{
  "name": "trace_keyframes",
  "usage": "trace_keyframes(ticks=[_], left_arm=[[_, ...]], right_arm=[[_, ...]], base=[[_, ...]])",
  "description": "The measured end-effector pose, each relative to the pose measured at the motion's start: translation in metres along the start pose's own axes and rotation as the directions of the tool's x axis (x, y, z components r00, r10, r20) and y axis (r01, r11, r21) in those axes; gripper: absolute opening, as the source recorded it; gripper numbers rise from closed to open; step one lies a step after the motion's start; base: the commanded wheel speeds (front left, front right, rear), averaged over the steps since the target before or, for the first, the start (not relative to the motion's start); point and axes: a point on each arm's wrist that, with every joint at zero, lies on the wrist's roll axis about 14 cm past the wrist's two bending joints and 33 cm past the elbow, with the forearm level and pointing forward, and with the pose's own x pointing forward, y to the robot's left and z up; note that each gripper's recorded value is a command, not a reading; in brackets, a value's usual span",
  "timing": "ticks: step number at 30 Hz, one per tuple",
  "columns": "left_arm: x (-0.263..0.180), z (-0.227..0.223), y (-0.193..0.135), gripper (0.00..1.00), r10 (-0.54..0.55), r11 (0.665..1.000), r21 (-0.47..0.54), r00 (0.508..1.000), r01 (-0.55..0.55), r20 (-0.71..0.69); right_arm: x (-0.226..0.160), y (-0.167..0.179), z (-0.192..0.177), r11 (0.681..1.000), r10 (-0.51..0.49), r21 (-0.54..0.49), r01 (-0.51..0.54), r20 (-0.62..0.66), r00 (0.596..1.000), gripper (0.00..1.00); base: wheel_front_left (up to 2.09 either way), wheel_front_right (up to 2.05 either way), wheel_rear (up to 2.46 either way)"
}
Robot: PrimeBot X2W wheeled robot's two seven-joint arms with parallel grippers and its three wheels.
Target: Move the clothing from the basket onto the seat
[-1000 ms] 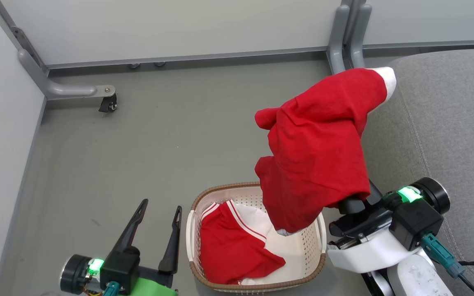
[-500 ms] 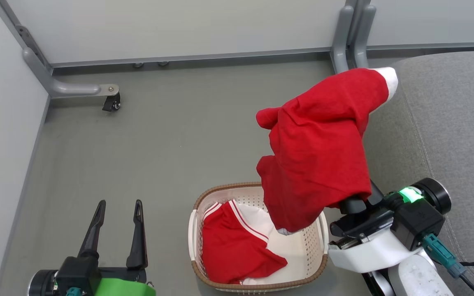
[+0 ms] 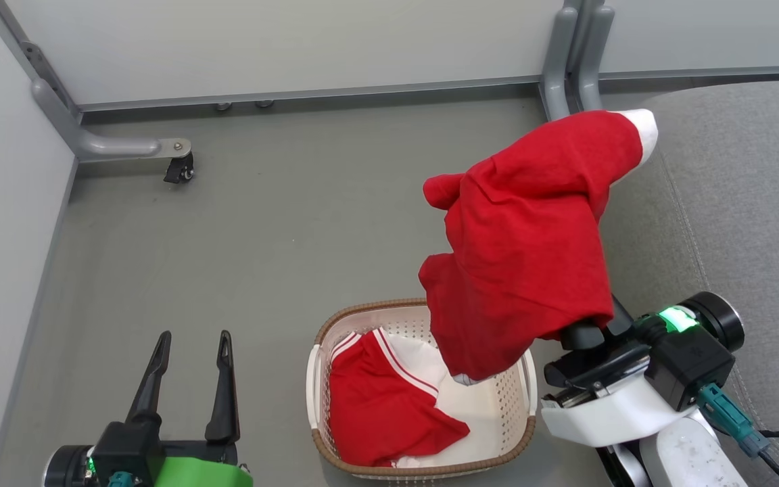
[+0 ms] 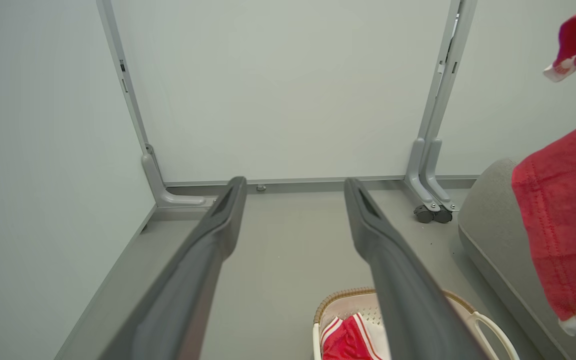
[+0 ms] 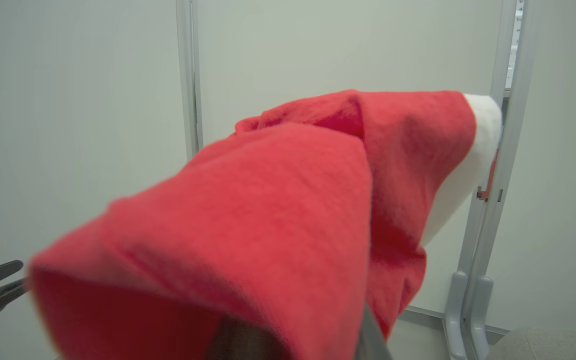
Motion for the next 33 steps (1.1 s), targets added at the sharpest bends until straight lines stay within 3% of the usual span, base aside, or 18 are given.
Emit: trace_keyframes(ticks=[6,17,25,33], left_arm=[[0.007,-0.003,-0.008,1.0,-0.03,1.0,-0.001,1.0,0.03,-0.006],[0.03,-0.013,-0.058,1.0,-0.191,0.982,-0.016,0.981,0.19,-0.023],[0.047,-0.023,-0.102,1.0,-0.327,0.945,-0.036,0.944,0.326,-0.037],[0.054,-0.034,-0.153,1.0,-0.479,0.878,-0.049,0.876,0.477,-0.05]], right_arm=[[-0.005,-0.011,0.003,0.999,-0.037,-0.015,0.037,0.002,0.999,0.0],[-0.03,-0.051,0.014,0.982,-0.173,-0.082,0.173,0.002,0.985,0.0],[-0.064,-0.089,0.025,0.937,-0.32,-0.149,0.317,-0.001,0.947,0.0],[-0.1,-0.117,0.036,0.875,-0.444,-0.218,0.433,-0.003,0.896,0.0]], base=[[0.0,0.0,0.0],[0.0,0.0,0.0],[0.0,0.0,0.0],[0.0,0.0,0.0]])
